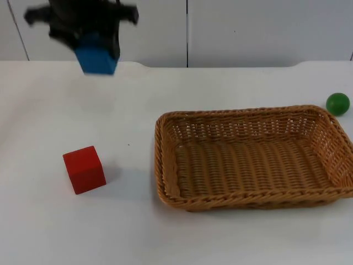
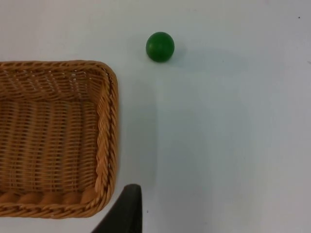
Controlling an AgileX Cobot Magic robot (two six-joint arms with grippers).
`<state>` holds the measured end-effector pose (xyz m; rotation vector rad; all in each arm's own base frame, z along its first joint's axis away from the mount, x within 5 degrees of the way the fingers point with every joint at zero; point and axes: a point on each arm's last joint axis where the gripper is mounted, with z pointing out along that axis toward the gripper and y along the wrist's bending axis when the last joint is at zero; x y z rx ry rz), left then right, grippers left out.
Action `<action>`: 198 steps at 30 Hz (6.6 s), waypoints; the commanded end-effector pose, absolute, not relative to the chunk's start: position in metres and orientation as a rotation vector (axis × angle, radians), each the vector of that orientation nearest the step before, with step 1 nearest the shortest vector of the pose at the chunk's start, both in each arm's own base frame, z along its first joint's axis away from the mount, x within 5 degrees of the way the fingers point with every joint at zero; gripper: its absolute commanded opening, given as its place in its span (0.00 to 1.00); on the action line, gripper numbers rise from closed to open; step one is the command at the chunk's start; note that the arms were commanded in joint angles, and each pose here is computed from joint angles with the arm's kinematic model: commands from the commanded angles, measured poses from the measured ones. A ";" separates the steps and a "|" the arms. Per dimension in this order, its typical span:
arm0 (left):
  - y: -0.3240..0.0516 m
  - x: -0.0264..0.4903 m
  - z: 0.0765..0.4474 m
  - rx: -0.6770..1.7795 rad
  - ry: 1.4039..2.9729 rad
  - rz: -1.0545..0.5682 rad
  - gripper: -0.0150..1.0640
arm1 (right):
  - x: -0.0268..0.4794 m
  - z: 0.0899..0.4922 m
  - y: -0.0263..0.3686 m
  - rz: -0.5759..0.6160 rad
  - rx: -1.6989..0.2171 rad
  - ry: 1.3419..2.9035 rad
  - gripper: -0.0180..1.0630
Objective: Place all geometric objects except the red cube into the basket.
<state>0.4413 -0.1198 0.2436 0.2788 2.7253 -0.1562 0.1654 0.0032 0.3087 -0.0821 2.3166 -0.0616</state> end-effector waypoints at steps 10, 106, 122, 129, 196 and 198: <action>-0.181 0.392 0.292 0.849 2.595 -0.361 0.01 | 0.166 0.311 0.002 -0.077 -0.089 2.305 0.99; -0.031 0.227 0.255 0.113 2.603 -0.230 0.99 | 0.165 0.309 0.003 -0.045 -0.070 2.323 0.99; -0.028 0.187 0.277 0.132 2.481 -0.218 0.99 | 0.165 0.309 0.003 -0.045 -0.070 2.324 0.99; -0.028 0.187 0.278 0.132 2.479 -0.218 0.99 | 0.168 0.308 0.003 -0.044 -0.068 2.340 0.99; -0.028 0.190 0.279 0.127 2.447 -0.215 0.99 | 0.485 0.118 0.039 0.025 -0.142 2.623 0.08; -0.028 0.190 0.279 0.128 2.447 -0.213 0.99 | 0.482 0.137 0.038 0.014 -0.154 2.618 0.02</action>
